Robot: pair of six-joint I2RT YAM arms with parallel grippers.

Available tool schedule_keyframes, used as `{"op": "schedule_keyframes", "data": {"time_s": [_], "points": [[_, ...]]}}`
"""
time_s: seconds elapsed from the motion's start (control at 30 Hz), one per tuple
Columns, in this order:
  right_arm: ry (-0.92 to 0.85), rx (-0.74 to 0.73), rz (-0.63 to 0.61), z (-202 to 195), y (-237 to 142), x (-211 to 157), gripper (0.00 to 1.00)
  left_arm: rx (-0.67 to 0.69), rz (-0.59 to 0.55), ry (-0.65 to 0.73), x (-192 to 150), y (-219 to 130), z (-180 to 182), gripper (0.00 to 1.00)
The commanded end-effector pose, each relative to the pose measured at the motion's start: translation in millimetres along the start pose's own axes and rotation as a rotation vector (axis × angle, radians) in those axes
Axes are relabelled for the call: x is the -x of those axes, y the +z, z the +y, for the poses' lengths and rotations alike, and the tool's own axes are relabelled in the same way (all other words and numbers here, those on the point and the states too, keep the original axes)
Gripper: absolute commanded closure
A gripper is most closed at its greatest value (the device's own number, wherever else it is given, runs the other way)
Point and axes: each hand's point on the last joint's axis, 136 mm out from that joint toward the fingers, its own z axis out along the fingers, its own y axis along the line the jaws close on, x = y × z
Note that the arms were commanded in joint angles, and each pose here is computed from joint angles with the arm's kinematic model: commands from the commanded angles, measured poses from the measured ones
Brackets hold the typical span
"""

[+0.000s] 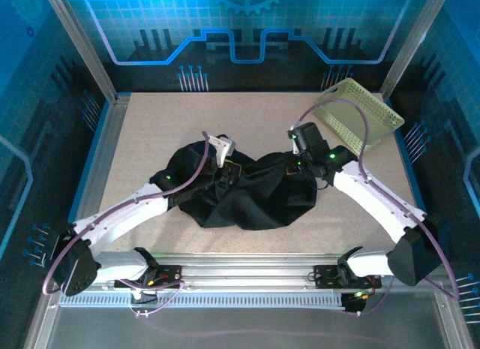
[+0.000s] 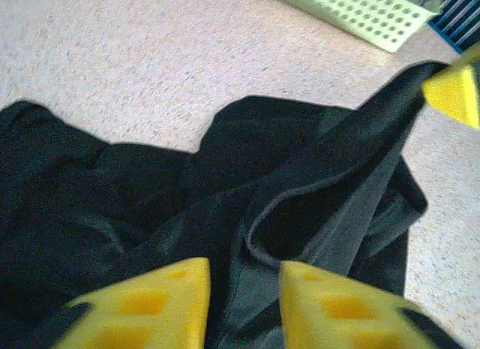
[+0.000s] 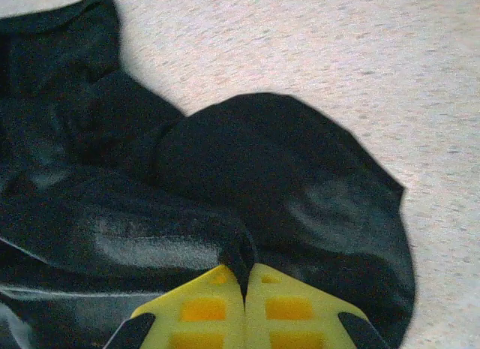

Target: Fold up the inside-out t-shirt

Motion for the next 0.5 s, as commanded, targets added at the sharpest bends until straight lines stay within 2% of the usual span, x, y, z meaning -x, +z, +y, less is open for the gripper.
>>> {"op": "schedule_keyframes", "data": {"time_s": [0.0, 0.03, 0.1, 0.23, 0.27, 0.37, 0.47], "points": [[0.098, -0.104, -0.033, -41.6, -15.8, -2.2, 1.0, -0.02, 0.001, -0.034, -10.3, -11.7, 2.8, 0.51], [0.119, -0.125, -0.044, -51.7, -19.3, -3.4, 1.0, 0.036, 0.005, -0.061, -14.9, -15.1, 15.9, 0.44], [0.145, -0.145, -0.061, -65.4, -25.0, -6.3, 1.0, 0.183, 0.029, -0.14, -28.9, -22.0, 51.1, 0.41], [0.196, -0.204, -0.075, -93.3, -31.7, -18.3, 1.0, 0.591, 0.14, -0.394, -80.8, -53.3, 144.8, 0.33], [0.215, -0.218, -0.074, -100.3, -32.0, -22.6, 1.0, 0.669, 0.162, -0.461, -95.0, -62.7, 162.4, 0.27], [0.28, -0.253, -0.08, -119.7, -35.9, -32.1, 1.0, 0.778, 0.18, -0.625, -124.8, -80.4, 193.4, 0.25], [0.325, -0.224, -0.081, -126.1, -36.2, -36.0, 1.0, 0.817, 0.19, -0.702, -141.7, -86.2, 206.0, 0.25]]}}
